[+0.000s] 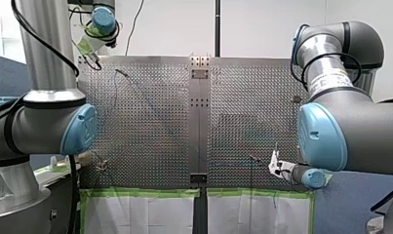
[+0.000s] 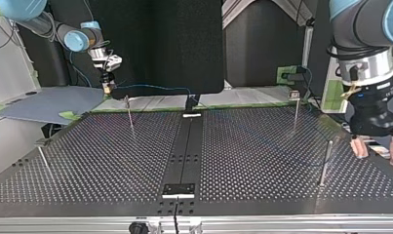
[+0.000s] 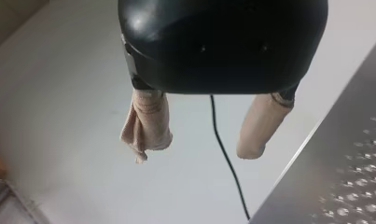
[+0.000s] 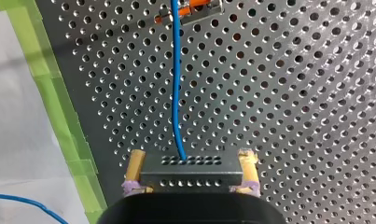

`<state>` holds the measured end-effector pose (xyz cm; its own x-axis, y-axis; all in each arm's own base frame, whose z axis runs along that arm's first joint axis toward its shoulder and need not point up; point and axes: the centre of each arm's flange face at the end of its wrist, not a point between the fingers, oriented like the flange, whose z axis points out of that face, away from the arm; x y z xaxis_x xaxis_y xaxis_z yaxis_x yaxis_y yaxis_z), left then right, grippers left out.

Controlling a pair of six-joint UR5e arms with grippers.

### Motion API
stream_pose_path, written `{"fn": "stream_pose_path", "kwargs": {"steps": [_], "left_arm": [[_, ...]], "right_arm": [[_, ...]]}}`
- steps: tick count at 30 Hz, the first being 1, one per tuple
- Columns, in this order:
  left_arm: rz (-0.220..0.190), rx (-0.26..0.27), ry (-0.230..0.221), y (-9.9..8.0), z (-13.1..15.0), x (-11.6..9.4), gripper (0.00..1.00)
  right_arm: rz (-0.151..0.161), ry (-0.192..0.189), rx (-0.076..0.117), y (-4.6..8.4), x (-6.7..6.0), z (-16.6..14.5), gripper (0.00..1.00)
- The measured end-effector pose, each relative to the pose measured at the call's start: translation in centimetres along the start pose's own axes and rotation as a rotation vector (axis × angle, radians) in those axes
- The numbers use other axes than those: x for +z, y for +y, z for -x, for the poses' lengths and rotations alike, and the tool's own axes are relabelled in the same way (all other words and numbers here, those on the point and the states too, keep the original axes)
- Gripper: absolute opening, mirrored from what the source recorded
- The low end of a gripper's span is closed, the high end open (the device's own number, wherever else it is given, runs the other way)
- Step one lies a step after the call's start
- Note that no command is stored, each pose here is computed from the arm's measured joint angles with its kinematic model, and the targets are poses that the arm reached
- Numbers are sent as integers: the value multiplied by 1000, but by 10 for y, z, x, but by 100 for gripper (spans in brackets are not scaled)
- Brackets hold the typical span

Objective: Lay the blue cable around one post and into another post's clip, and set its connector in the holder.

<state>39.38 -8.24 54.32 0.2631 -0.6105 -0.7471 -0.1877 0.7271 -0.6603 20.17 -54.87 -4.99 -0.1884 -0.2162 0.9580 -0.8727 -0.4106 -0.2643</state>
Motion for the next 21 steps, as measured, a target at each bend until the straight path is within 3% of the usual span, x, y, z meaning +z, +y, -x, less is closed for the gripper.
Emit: {"fn": "stream_pose_path", "kwargs": {"steps": [13,21], "left_arm": [[32,141,114,-1,-13,-18,100],[29,223,126,-1,-15,-20,100]], "right_arm": [[-2,0,-1,-2,0,1,0],[-2,0,-1,-2,0,1,0]]}}
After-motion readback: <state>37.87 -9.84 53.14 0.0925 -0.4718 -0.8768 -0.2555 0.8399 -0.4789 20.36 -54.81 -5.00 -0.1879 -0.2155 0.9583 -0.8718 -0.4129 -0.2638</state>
